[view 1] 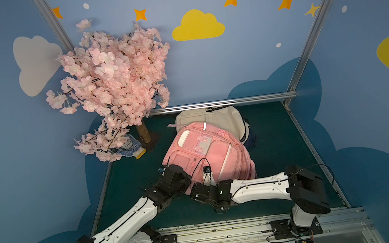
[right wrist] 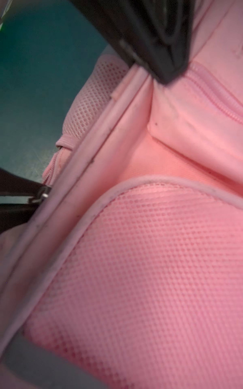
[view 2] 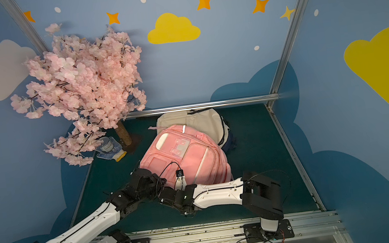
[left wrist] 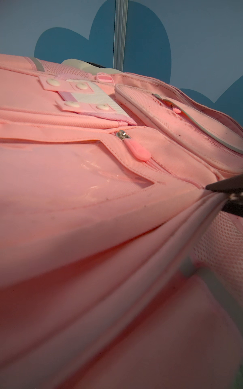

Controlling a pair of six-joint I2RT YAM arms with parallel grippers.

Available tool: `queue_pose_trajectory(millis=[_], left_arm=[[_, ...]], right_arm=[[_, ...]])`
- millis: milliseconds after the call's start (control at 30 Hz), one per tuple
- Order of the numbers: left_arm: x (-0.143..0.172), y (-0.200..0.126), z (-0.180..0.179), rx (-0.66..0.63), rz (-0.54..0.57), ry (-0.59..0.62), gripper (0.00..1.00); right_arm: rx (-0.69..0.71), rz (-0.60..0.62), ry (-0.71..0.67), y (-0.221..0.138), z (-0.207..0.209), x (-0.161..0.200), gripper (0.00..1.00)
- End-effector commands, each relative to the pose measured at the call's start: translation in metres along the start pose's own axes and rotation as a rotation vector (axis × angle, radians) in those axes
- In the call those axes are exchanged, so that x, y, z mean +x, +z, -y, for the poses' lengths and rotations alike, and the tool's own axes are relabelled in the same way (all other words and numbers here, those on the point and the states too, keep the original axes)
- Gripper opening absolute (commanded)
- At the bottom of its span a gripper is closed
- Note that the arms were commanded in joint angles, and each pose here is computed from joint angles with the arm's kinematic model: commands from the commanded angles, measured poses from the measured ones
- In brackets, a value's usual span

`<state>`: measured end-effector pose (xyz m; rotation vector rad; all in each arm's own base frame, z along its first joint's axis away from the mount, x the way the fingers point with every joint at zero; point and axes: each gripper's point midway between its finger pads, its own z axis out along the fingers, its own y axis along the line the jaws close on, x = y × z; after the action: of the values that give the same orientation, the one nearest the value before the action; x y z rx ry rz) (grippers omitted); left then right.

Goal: Zip up the backpack
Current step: Zip the zipper on the backpack.

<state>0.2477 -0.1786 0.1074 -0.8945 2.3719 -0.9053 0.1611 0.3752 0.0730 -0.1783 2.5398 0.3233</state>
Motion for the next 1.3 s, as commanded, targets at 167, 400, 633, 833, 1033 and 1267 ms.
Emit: queue_pose_trajectory(millis=[167,400,633,833,1033,1267], left_arm=[[-0.044,-0.010,0.020,0.036,0.104,0.075,0.03],[-0.073,-0.017,0.015,0.028,0.135,0.051,0.02],[-0.089,-0.016,0.019,0.020,0.127,0.063,0.03],[-0.069,0.006,0.023,0.039,-0.020,0.084,0.16],[-0.035,-0.013,0.003,-0.014,-0.065,0.112,0.57],[-0.008,-0.028,-0.020,0.083,-0.053,0.031,0.65]], right_arm=[[0.103,0.016,-0.103,-0.023,0.019,0.001,0.00],[0.141,-0.015,-0.066,-0.029,0.052,0.014,0.00],[0.180,-0.011,-0.012,-0.039,0.082,0.016,0.00],[0.065,0.010,-0.082,-0.039,0.040,0.001,0.00],[-0.163,0.025,-0.162,-0.042,-0.029,-0.014,0.00],[-0.246,-0.002,-0.209,-0.037,-0.059,-0.011,0.00]])
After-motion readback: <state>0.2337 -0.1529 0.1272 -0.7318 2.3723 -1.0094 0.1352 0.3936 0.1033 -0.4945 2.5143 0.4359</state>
